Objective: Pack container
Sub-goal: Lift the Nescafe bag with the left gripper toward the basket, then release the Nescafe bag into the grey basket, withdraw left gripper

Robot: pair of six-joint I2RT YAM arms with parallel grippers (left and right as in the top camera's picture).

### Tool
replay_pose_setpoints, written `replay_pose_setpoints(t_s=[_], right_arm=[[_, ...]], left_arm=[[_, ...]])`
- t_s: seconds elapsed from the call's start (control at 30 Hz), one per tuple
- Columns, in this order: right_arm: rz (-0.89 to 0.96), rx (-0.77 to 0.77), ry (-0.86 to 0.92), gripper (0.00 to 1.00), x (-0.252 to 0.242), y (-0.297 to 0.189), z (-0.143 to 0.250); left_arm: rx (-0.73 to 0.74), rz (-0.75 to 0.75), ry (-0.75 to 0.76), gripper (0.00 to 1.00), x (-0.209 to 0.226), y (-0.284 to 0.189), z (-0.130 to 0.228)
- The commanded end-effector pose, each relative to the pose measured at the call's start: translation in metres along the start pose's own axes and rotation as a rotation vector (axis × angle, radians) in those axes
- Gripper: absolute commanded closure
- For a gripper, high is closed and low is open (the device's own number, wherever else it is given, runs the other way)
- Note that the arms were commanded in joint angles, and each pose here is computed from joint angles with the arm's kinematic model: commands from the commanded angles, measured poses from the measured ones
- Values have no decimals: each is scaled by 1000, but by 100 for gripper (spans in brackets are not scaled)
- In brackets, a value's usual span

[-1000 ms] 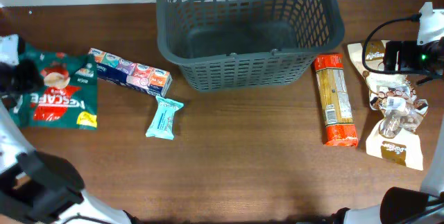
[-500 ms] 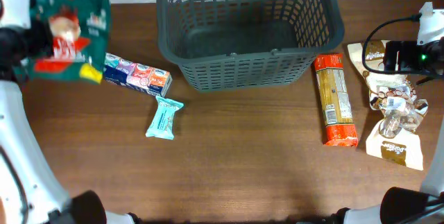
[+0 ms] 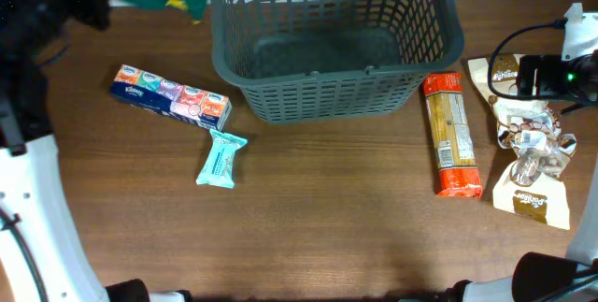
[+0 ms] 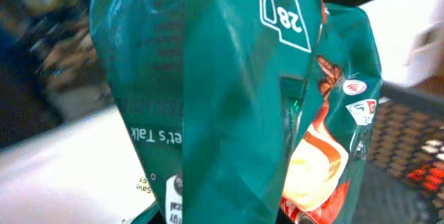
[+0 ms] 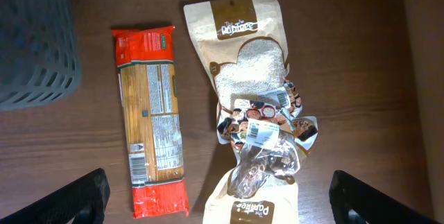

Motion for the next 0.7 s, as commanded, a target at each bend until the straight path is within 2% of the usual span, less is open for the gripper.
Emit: replay_pose_setpoints(t_s=[0.0,0.13,0.27,0.53,0.67], right_arm=[[-12,-20,-6,1,1,-5,-4],[-12,-20,-6,1,1,-5,-4],[-12,-20,-6,1,1,-5,-4],[-12,-20,-6,1,1,-5,-4],[-12,-20,-6,1,1,-5,-4]], left_arm=[[-144,93,44,99,-19,7,-34],[-162,185,61,98,-39,43,-29],[-133,291,39,99,-64,89,-9],[-24,486,-50,99,-124,174,46],[87,493,-63,99,-152,202,71]])
Point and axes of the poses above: each gripper's point midway between its finger pads, its own y axis out along the fingers, its own x axis along the line the jaws close on, z = x × y, the point moved 7 cm from there along -y, back along the fingers, and after that the axes turned 15 degrees about y, right-handed, at the moved point
